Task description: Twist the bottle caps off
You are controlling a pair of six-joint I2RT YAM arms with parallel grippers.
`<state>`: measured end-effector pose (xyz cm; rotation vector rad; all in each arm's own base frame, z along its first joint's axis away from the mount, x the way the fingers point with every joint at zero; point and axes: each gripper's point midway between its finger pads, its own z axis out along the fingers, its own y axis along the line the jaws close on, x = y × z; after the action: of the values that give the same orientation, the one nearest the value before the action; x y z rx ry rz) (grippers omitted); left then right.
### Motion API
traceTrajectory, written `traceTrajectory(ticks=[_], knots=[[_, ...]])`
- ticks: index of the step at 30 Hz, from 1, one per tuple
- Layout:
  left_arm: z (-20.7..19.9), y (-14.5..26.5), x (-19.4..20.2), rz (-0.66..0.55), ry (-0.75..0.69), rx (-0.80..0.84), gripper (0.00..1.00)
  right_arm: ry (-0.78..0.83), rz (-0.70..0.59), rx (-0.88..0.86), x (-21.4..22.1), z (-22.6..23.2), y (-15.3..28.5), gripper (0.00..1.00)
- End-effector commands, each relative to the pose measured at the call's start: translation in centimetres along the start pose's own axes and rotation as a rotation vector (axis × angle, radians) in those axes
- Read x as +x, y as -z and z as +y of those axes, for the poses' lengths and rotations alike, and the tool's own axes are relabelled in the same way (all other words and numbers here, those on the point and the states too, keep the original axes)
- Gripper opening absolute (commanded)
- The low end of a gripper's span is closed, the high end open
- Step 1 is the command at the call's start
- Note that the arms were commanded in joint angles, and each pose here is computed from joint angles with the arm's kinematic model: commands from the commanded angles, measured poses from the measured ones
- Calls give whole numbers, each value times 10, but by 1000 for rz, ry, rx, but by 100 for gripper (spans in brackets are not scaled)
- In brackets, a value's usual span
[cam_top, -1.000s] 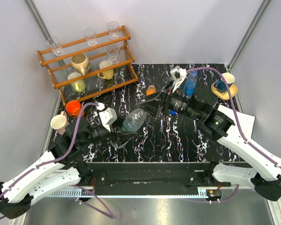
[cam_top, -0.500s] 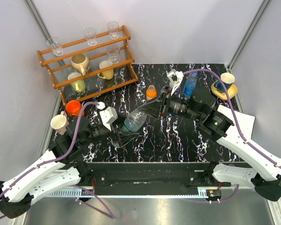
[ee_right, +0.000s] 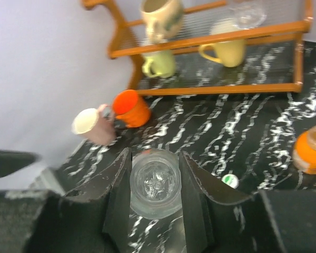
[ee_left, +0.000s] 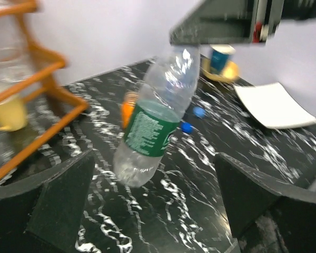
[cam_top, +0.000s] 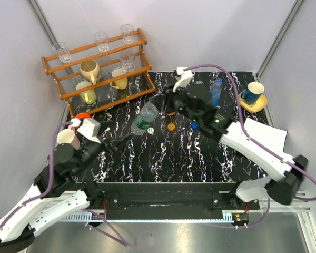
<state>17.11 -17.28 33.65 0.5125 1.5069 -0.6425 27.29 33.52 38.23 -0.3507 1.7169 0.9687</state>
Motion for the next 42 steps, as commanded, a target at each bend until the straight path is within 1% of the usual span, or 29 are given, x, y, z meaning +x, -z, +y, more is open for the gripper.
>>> traceTrajectory(ticks=[1,2,3,4,5,6,7,9,10,12,13,14,15,16,19,21,23,24,25,27,33,42], knots=[[67,35,5,-11,24,-371,99,134,-71,269,-9,-54,-54,0],[65,38,7,-9,30,-357,99,171,-69,300,-8,-62,-63,0],[63,44,5,-27,48,-342,99,190,-94,317,-19,-62,-70,0],[59,44,12,-12,52,-316,99,219,-69,378,-6,-79,-88,0],[57,46,13,-15,64,-303,99,261,-58,408,-4,-87,-95,0],[54,50,12,-32,82,-287,99,280,-77,423,-14,-85,-104,0],[51,49,15,-26,82,-266,99,313,-41,476,2,-101,-118,0],[51,50,22,-13,71,-260,99,348,-54,507,-3,-107,-130,0],[51,50,25,-4,66,-258,99,370,-31,535,10,-117,-140,0],[50,49,29,14,59,-257,99,377,-41,550,7,-120,-149,0],[48,48,30,17,59,-243,99,389,-16,569,19,-128,-157,0],[47,46,31,24,55,-236,99,395,-12,578,20,-130,-160,0],[46,46,32,26,56,-233,99,397,-26,593,13,-131,-163,0],[45,45,33,28,54,-229,99,412,14,614,28,-140,-170,0],[43,44,34,24,53,-213,99,393,21,609,31,-147,-181,0],[42,45,33,18,55,-205,99,385,9,608,27,-147,-185,0],[41,45,36,21,56,-200,99,386,30,610,33,-152,-190,0],[41,44,37,23,56,-199,99,381,19,608,27,-150,-191,0],[40,44,38,25,56,-195,99,384,43,614,36,-155,-194,0],[39,44,39,26,54,-187,99,378,46,610,35,-155,-197,0],[38,45,39,25,55,-181,99,367,82,606,52,-162,-203,0],[38,44,40,28,54,-184,99,358,119,618,69,-171,-200,0]])
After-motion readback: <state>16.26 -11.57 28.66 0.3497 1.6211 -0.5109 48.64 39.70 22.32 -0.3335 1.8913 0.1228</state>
